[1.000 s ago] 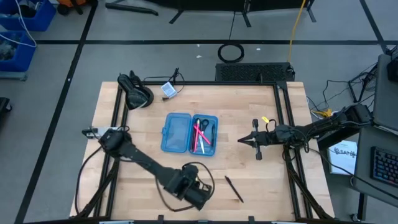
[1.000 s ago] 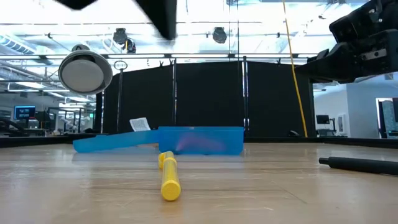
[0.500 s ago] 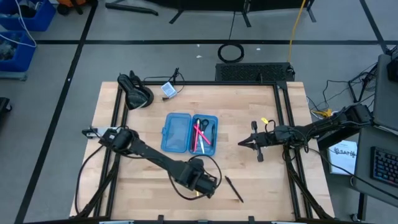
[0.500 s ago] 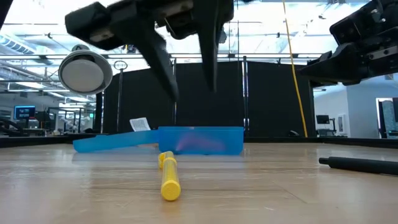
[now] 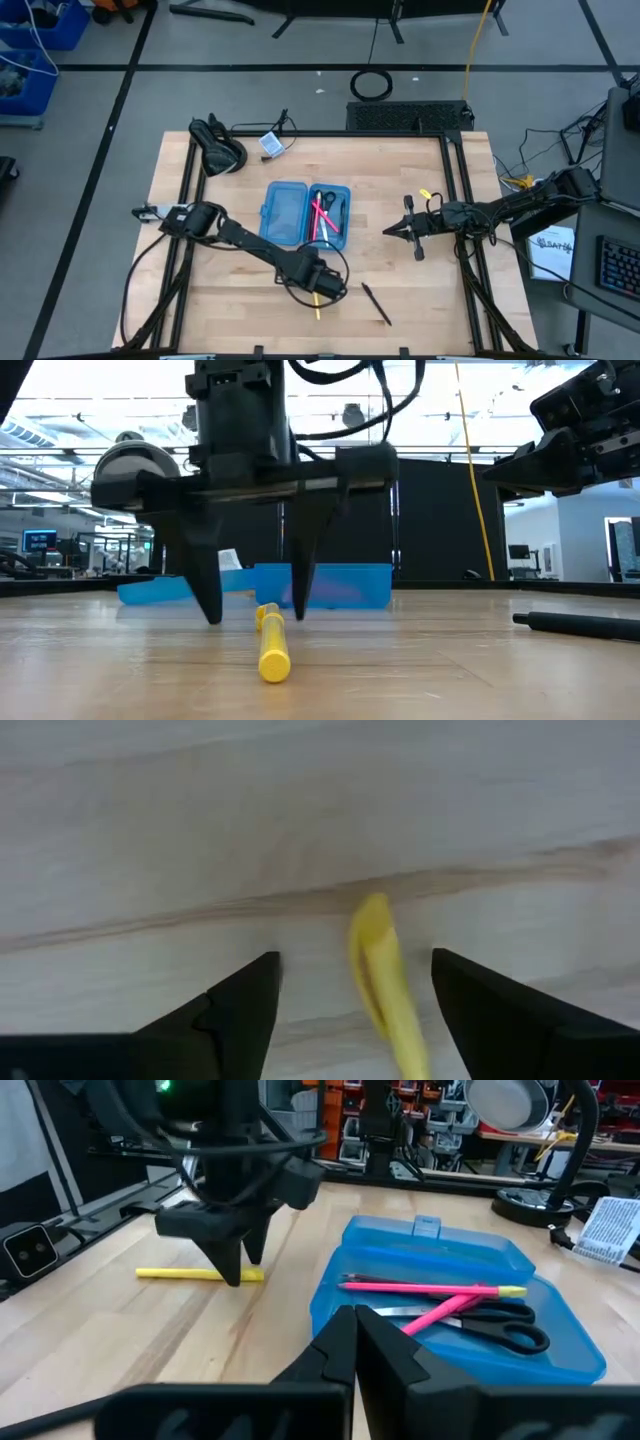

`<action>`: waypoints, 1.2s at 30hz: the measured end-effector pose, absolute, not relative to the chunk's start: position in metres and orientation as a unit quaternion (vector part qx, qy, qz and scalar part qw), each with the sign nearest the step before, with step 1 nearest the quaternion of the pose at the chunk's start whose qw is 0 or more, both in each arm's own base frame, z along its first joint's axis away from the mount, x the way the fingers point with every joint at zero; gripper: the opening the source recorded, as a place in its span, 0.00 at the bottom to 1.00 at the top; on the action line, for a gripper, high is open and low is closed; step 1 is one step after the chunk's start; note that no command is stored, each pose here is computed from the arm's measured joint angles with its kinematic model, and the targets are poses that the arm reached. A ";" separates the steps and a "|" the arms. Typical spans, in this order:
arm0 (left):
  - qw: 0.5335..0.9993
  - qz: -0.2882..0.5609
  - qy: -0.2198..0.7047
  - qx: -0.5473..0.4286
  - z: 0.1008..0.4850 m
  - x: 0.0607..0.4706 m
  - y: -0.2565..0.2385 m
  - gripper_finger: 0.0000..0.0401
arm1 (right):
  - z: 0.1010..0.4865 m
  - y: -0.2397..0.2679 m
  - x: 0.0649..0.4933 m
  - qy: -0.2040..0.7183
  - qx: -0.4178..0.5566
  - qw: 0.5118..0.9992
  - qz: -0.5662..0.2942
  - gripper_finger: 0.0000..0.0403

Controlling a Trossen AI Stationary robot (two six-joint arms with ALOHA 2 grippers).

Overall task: Pick & place school supplies into a supply box
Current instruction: Put the yellow pen into the blue supply box

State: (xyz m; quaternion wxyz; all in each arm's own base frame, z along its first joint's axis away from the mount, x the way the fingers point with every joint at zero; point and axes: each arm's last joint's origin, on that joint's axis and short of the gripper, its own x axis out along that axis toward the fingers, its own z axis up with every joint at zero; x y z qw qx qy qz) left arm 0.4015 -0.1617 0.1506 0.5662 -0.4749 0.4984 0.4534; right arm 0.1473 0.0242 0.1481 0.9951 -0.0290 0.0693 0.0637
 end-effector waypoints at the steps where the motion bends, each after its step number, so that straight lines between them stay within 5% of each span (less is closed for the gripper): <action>1: 0.567 0.450 0.497 -0.480 0.148 0.402 -0.160 0.65 | 0.148 0.024 0.147 0.069 -0.030 0.995 0.064 0.00; 14: 0.552 0.441 0.512 -0.489 0.128 0.394 -0.157 0.43 | 0.149 0.024 0.147 0.066 -0.030 0.995 0.063 0.00; 36: 0.600 0.380 0.570 -0.414 0.125 0.391 -0.158 0.19 | 0.150 0.024 0.148 0.059 -0.029 0.996 0.062 0.00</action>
